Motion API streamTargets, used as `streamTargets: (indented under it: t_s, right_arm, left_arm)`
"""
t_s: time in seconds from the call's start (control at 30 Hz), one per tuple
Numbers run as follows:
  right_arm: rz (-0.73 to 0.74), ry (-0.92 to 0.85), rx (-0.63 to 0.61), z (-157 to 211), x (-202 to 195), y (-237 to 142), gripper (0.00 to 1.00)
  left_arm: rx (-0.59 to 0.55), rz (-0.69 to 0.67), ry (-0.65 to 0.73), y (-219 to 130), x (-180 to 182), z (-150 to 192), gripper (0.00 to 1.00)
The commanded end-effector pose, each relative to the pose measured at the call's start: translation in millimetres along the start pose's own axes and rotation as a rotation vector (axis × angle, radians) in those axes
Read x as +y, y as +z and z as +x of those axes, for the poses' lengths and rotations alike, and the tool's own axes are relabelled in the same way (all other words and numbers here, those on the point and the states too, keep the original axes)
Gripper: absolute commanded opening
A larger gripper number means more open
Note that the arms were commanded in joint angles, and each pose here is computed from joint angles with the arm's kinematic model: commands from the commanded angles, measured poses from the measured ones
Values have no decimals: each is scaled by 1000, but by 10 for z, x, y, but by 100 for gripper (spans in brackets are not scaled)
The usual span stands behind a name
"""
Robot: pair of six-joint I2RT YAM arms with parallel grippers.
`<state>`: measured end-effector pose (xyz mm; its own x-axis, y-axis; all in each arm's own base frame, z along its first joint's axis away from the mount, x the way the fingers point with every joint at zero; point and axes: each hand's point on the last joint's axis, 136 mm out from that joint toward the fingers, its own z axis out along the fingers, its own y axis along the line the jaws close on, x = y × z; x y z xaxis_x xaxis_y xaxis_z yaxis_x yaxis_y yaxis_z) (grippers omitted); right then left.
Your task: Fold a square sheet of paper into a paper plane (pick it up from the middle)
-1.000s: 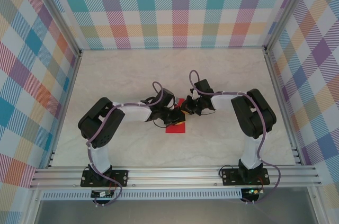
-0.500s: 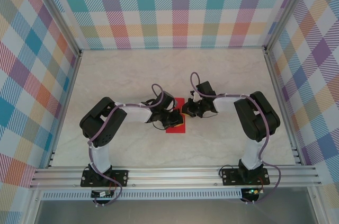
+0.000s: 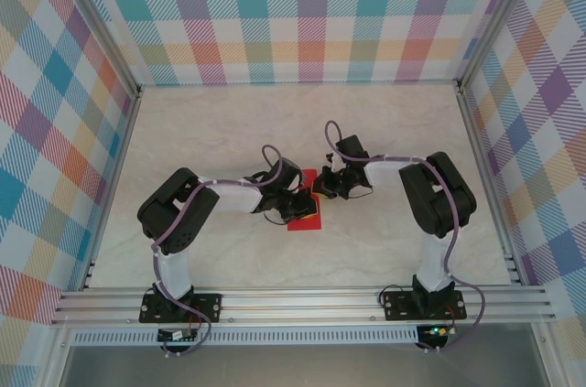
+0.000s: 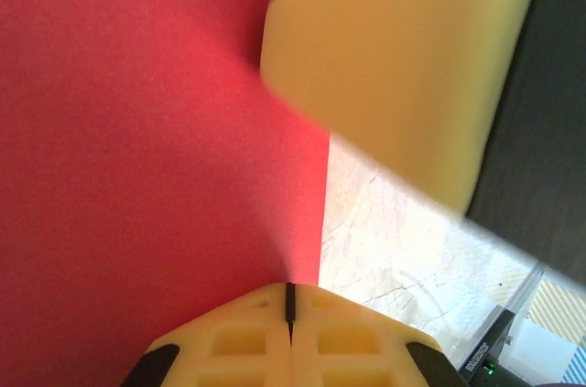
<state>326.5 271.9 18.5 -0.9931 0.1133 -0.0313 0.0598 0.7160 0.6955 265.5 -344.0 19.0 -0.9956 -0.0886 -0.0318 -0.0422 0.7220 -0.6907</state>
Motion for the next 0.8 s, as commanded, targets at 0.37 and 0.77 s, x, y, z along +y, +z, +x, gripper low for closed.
streamTargets:
  t_s: [0.37, 0.77]
  right_arm:
    - [37, -31, -79, -533, -38, 64, 4]
    - [61, 34, -149, -836, -127, 6, 4]
  left_arm:
    - [96, -156, -47, 77, 554, 399, 1]
    - [98, -149, -43, 68, 544, 416, 1]
